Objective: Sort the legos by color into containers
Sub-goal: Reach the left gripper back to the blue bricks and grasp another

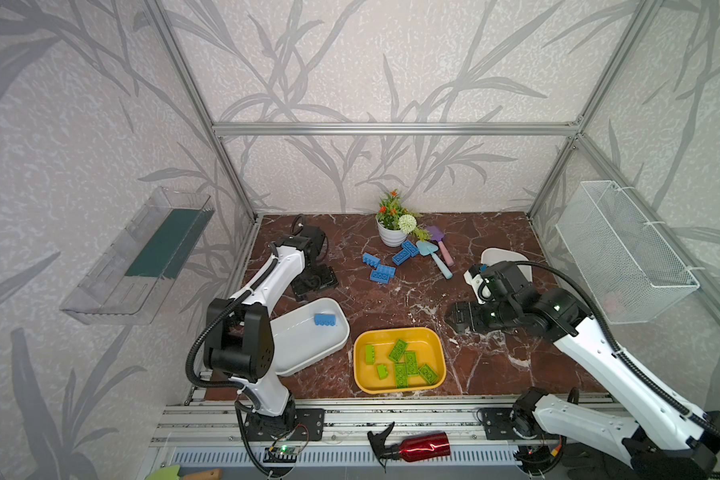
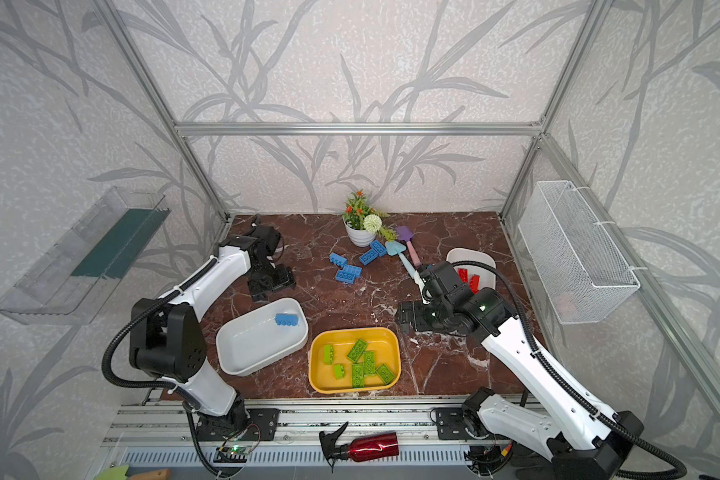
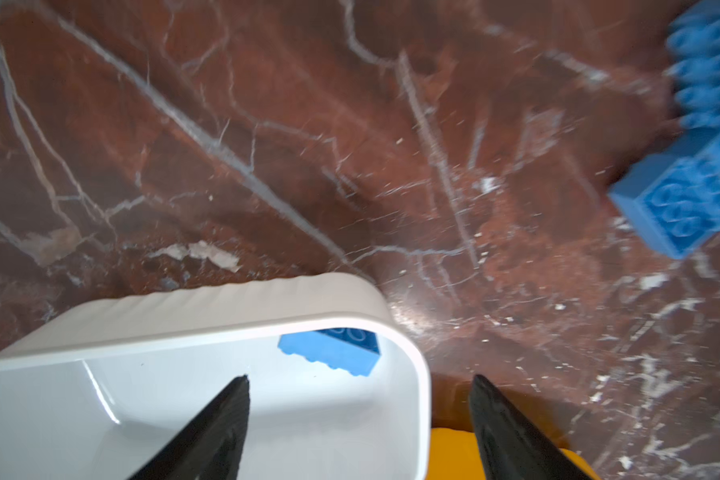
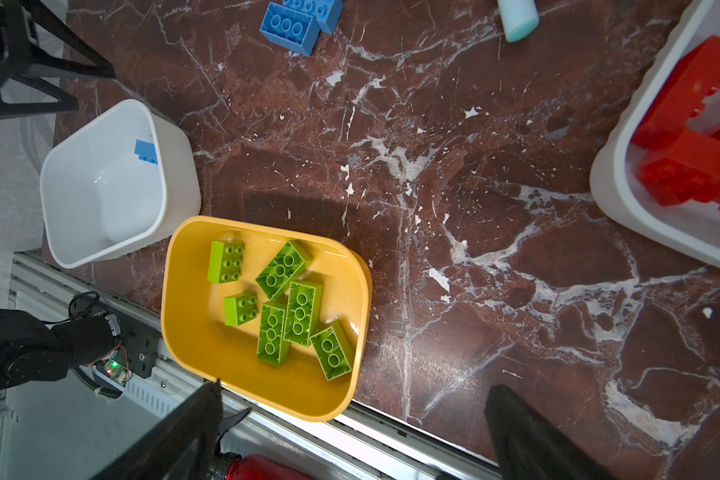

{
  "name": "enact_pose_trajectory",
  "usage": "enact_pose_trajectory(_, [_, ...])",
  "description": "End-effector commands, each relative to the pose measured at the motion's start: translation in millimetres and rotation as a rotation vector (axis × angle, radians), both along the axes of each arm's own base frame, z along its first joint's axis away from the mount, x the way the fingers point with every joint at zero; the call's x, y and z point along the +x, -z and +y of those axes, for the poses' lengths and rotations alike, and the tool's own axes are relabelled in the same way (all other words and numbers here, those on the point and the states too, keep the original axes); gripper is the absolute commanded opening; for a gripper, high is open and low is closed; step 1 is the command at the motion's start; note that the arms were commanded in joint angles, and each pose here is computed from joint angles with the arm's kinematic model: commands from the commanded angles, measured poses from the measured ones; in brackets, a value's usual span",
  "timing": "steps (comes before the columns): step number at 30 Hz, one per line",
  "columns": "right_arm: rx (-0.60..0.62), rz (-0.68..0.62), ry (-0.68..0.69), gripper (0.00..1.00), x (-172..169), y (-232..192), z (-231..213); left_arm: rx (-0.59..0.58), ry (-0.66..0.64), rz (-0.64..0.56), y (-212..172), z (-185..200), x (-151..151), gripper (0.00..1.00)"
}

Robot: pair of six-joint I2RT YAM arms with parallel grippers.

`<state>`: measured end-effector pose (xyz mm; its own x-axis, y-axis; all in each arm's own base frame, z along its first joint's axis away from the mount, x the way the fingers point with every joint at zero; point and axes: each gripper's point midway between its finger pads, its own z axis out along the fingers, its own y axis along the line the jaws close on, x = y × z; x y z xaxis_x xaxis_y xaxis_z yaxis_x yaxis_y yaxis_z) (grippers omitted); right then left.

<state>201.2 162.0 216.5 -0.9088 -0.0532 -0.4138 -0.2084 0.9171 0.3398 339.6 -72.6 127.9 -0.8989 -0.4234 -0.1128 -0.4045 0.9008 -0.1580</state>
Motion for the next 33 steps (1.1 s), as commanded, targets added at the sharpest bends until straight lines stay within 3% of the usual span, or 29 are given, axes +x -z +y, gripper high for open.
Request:
enact_pose_trajectory(1, [0.015, -0.014, -0.016, 0.99, 8, -9, 2, -0.038, 0.048, -0.032, -16, -20, 21, 0.87])
enact_pose_trajectory(9, [0.018, -0.018, 0.023, 0.99, 24, -12, -7, -0.066, 0.011, -0.069, -8, -85, 100, 0.91])
enact_pose_trajectory(15, [0.016, -0.029, 0.070, 0.99, 28, -14, -20, -0.064, -0.097, -0.061, 26, -112, 135, 0.84])
enact_pose_trajectory(23, [0.008, -0.023, 0.138, 0.99, 23, -13, -46, -0.043, -0.157, -0.067, 46, -119, 165, 0.83])
enact_pose_trajectory(33, [0.003, -0.013, 0.187, 0.99, 18, -15, -67, -0.021, -0.198, -0.024, 83, -121, 175, 0.80])
